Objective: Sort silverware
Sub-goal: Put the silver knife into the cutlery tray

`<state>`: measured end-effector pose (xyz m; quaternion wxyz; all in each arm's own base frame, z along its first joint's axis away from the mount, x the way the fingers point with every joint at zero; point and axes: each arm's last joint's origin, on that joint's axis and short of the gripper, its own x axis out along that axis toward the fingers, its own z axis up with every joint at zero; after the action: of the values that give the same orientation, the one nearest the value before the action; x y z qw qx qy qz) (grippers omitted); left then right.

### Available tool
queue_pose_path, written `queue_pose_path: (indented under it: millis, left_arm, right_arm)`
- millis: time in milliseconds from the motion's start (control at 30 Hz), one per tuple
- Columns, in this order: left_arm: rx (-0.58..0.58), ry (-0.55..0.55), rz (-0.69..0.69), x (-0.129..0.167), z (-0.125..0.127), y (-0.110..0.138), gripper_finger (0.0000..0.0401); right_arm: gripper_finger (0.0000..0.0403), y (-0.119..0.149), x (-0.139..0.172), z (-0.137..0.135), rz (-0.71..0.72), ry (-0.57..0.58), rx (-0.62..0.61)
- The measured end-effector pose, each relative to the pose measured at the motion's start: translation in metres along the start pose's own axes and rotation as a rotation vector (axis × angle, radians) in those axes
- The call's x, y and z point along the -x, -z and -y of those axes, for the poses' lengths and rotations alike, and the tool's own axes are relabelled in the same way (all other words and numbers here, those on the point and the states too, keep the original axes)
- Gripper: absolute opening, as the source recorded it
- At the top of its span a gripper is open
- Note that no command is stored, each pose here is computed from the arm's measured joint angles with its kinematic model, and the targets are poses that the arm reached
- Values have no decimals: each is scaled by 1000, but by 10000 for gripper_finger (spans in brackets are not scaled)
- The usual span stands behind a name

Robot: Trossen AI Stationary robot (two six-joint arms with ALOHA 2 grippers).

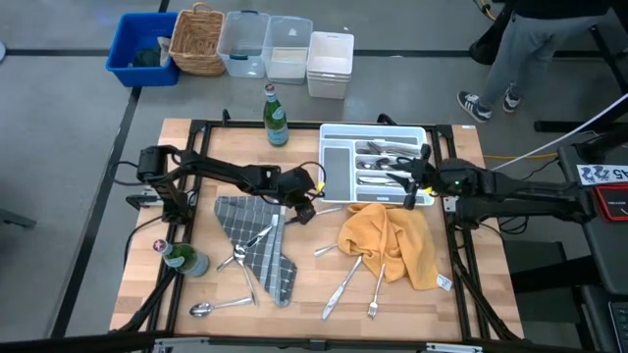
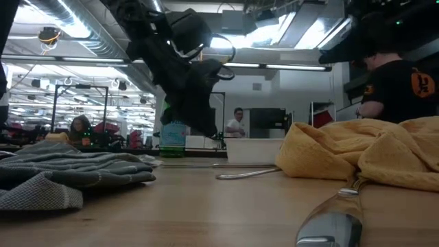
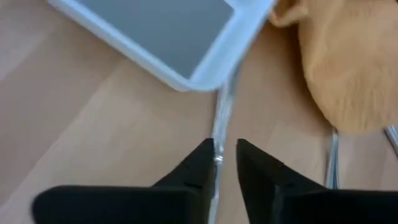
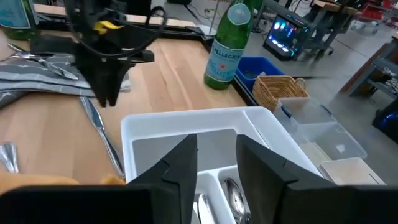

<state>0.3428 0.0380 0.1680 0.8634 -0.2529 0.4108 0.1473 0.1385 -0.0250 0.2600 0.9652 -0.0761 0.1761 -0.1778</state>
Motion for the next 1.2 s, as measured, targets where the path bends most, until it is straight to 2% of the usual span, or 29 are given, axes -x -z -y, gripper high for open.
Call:
queue_pose_path:
  millis: [133,333,467,667,933,1200]
  left_arm:
    - [-66,5,-28,-7,7,8,107]
    - [-275,35,1,-20,23,17,149]
    - [-311,-50,1,-27,25,25,152]
    - [-349,-160,49,-27,20,22,146]
    - [-355,-116,28,-37,21,26,145]
    - [-369,-131,-9,-46,19,32,143]
  right_arm:
    - [115,1,-16,-5,-37,-16,10]
    - [115,6,-40,-12,-99,-24,27]
    - [115,9,-53,-16,-123,-28,34]
    - [115,13,-66,-20,-141,-31,39]
    - [115,13,-73,-22,-129,-46,22]
    - [115,13,-73,-22,-131,-48,2]
